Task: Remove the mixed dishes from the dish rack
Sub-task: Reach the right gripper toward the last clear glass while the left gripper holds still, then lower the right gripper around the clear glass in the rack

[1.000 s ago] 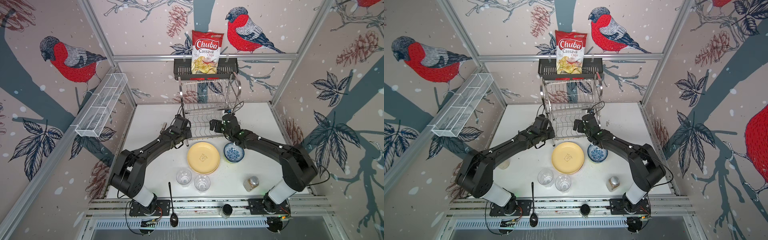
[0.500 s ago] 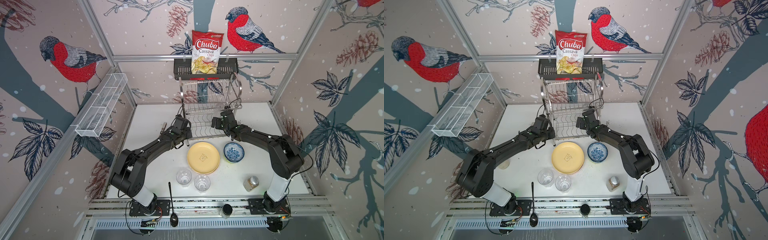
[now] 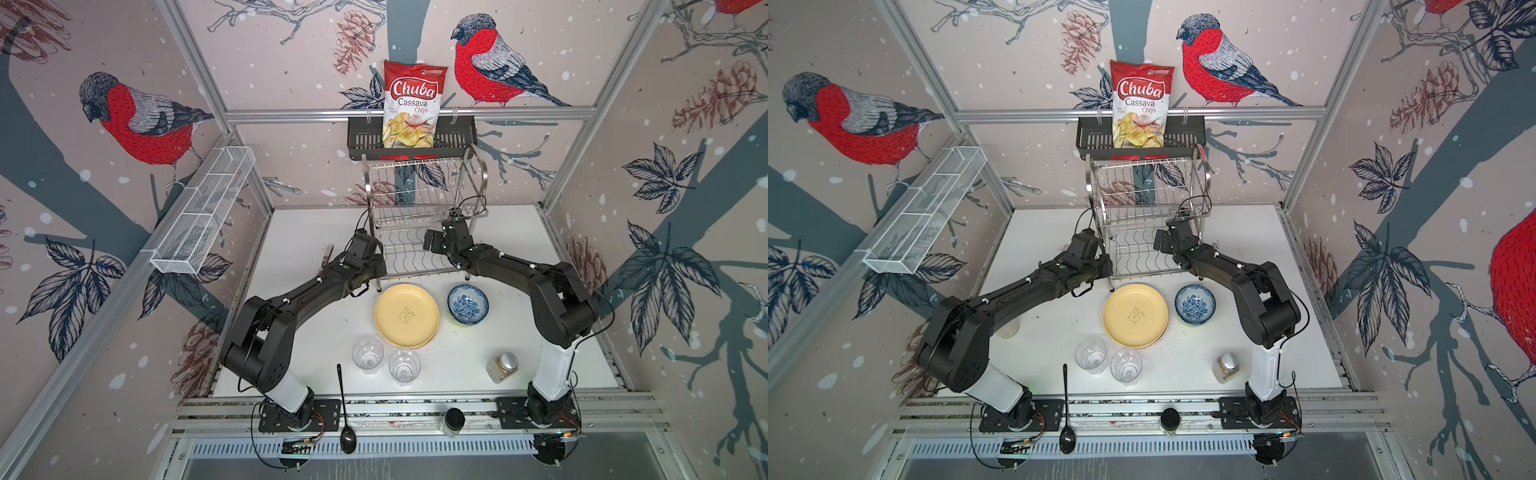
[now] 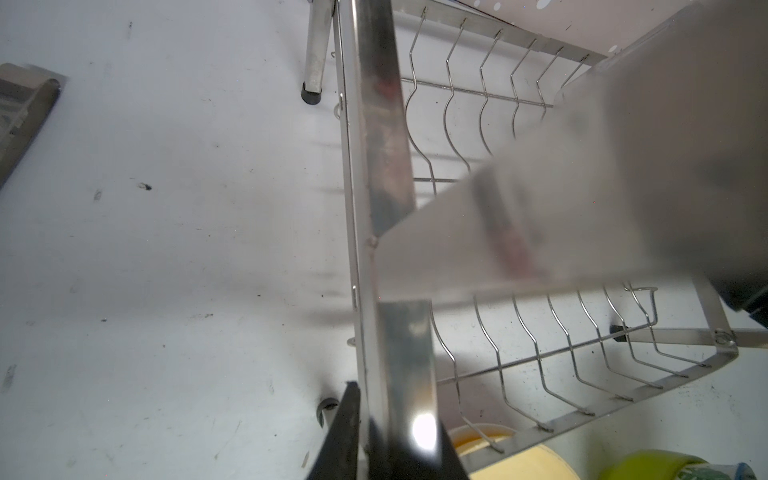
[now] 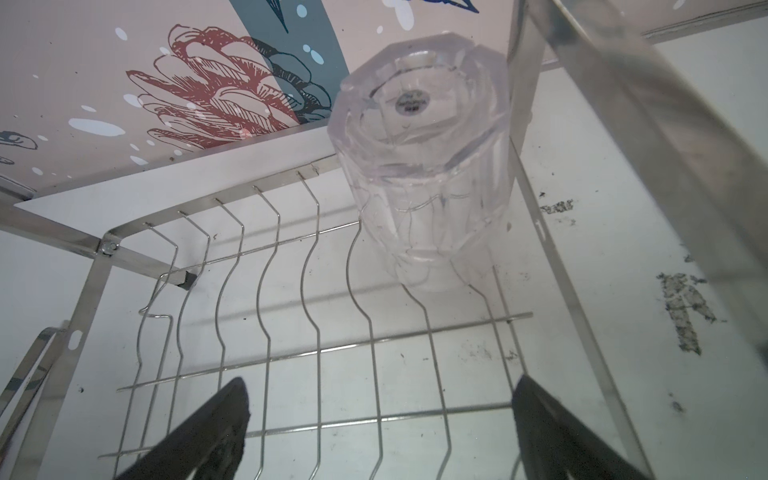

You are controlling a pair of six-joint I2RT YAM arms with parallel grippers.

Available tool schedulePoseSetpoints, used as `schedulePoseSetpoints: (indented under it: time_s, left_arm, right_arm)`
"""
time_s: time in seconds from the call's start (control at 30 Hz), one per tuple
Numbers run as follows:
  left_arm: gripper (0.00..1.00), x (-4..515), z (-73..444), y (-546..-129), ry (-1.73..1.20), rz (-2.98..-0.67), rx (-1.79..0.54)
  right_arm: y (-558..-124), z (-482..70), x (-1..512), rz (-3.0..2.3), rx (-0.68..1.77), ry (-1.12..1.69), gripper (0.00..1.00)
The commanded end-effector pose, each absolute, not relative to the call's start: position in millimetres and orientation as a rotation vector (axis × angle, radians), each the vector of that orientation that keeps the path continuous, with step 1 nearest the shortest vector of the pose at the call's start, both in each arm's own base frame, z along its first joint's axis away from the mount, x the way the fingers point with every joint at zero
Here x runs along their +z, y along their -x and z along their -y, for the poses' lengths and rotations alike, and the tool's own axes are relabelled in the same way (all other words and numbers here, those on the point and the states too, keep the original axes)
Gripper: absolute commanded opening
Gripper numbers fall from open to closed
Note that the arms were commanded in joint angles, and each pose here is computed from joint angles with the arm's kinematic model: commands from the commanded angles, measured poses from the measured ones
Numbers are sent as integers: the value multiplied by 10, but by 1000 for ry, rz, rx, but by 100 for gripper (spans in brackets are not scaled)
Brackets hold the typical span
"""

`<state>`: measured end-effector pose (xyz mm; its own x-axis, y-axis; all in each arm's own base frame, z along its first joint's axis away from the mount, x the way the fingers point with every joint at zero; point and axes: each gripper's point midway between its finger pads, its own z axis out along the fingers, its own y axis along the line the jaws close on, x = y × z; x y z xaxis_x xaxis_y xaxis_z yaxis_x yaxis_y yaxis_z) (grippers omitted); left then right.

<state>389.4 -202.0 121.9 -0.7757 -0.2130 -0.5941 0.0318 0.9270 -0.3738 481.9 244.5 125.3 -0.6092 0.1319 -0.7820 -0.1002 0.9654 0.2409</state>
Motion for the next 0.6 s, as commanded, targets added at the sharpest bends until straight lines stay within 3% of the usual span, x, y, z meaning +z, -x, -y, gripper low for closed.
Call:
schedulePoseSetpoints:
  time_s: [0.0,0.57]
  left_arm:
    - [7,1119,2064,-3791,96,-2483,-509]
    - [9,1092,2145,-3784,50,-2504,-544]
  right_arm:
    - [-4948,-2362,1277,-2173,265,-42,99]
    - [-5280,-2415,1304,-2136,202,-15,99]
